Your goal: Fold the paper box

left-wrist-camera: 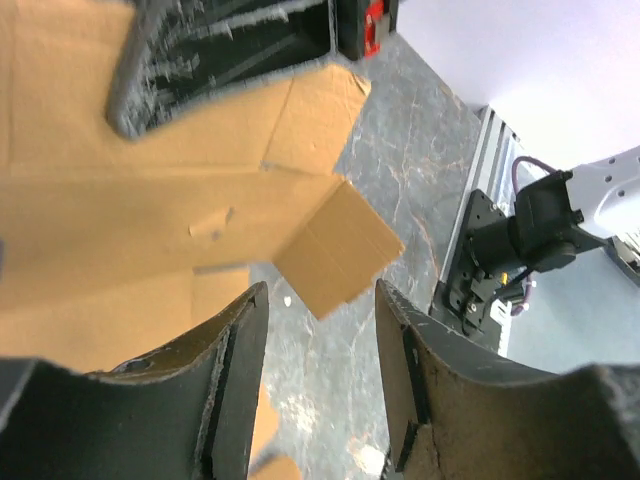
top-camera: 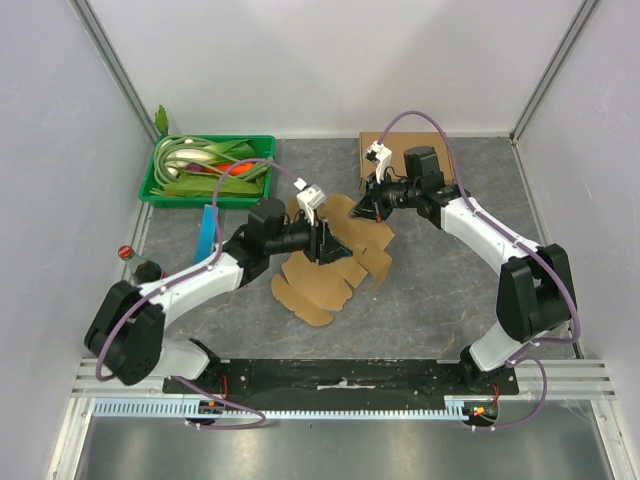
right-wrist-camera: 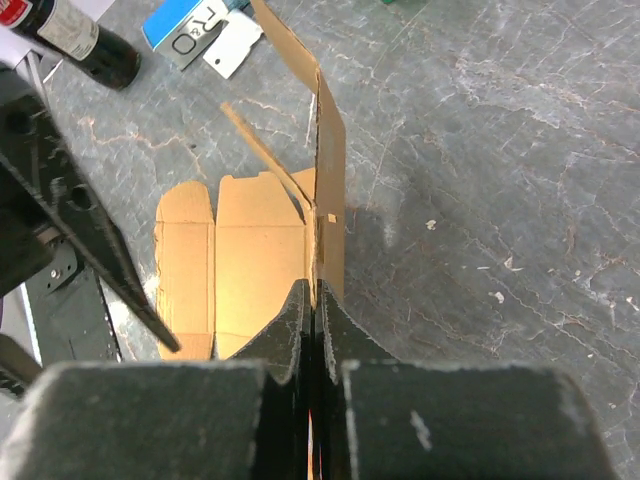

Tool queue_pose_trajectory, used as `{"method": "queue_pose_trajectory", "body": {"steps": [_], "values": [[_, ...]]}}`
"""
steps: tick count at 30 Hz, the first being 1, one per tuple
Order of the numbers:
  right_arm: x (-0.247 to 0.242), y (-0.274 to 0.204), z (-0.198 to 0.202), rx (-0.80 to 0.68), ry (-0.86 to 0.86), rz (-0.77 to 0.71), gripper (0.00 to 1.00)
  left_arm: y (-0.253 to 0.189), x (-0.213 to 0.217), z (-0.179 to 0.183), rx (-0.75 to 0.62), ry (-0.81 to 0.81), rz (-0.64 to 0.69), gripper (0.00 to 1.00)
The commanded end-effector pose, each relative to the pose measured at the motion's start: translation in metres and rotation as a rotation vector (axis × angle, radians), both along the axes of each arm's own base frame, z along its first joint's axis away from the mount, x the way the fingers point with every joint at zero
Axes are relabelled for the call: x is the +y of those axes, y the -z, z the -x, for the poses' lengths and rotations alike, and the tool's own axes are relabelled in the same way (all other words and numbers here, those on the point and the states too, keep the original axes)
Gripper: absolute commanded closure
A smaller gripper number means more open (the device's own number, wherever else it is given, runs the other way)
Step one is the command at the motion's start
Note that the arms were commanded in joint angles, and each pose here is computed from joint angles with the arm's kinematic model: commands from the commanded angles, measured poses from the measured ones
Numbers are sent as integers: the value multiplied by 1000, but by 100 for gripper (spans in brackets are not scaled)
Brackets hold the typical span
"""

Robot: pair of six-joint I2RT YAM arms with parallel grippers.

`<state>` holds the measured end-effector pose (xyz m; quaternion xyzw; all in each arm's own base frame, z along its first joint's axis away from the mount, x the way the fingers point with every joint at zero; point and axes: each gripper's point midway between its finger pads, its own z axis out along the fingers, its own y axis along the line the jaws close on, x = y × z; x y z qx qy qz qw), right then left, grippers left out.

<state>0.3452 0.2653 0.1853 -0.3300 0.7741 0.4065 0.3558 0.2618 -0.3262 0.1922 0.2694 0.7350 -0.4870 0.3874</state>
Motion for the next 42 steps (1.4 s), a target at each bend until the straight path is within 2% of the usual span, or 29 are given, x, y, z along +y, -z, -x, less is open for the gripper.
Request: {"method": "queue_pose_trajectory", "body": {"steps": [1, 3, 5, 6, 8, 13, 16, 18, 20, 21, 22, 24, 27, 28, 30, 31, 33, 34, 36, 39, 42], "values": [[-1, -26, -10, -69, 58, -33, 100, -17, 24, 3, 3, -136, -16, 46], [-3, -28, -7, -90, 46, -23, 100, -2, 51, -6, 21, -291, -110, 47], [-4, -27, -1, -87, 29, -12, 100, 20, 70, -7, 14, -370, -175, 49], [-5, -27, 1, -89, 22, -10, 100, 25, 84, -16, 0, -463, -209, 46], [-4, -26, 4, -93, -2, -9, 100, 40, 93, -21, 0, -510, -254, 39], [-4, -30, 8, -106, -31, -5, 100, 63, 85, -50, 51, -555, -346, 35], [-3, -31, 11, -104, -51, -8, 100, 65, 80, -61, 13, -555, -327, 33], [-3, -31, 14, -100, -60, -9, 100, 59, 69, -66, -36, -518, -266, 24], [-3, -31, 16, -95, -67, -14, 100, 70, 63, -72, -17, -480, -266, 21], [-3, -30, 17, -89, -69, -15, 100, 69, 56, -74, -17, -446, -244, 15], [-3, -29, 17, -110, -85, -10, 100, 84, 53, -74, 25, -421, -264, 13], [-2, -29, 19, -110, -99, -16, 100, 85, 51, -80, 25, -407, -251, 13], [-1, -28, 17, -111, -97, -13, 100, 90, 42, -78, 34, -329, -205, 23], [-3, -25, 14, -110, -81, -1, 100, 91, 40, -75, 36, -311, -199, 36], [-4, -24, 12, -111, -70, 6, 100, 89, 38, -69, 27, -300, -181, 48], [-6, -22, 7, -115, -39, 28, 100, 88, 36, -67, 10, -324, -195, 56], [-5, -16, 6, -126, -14, 76, 100, 86, 36, -61, -18, -358, -209, 66], [-3, -15, 6, -143, -3, 105, 100, 88, 37, -60, -26, -408, -229, 75], [1, -6, 5, -213, 51, 215, 100, 86, 36, -56, -1, -441, -191, 77], [1, -6, 5, -315, 140, 293, 100, 90, 34, -51, 46, -463, -137, 77], [-2, -5, 10, -368, 189, 331, 100, 101, 30, -42, 83, -424, -136, 66]]}}
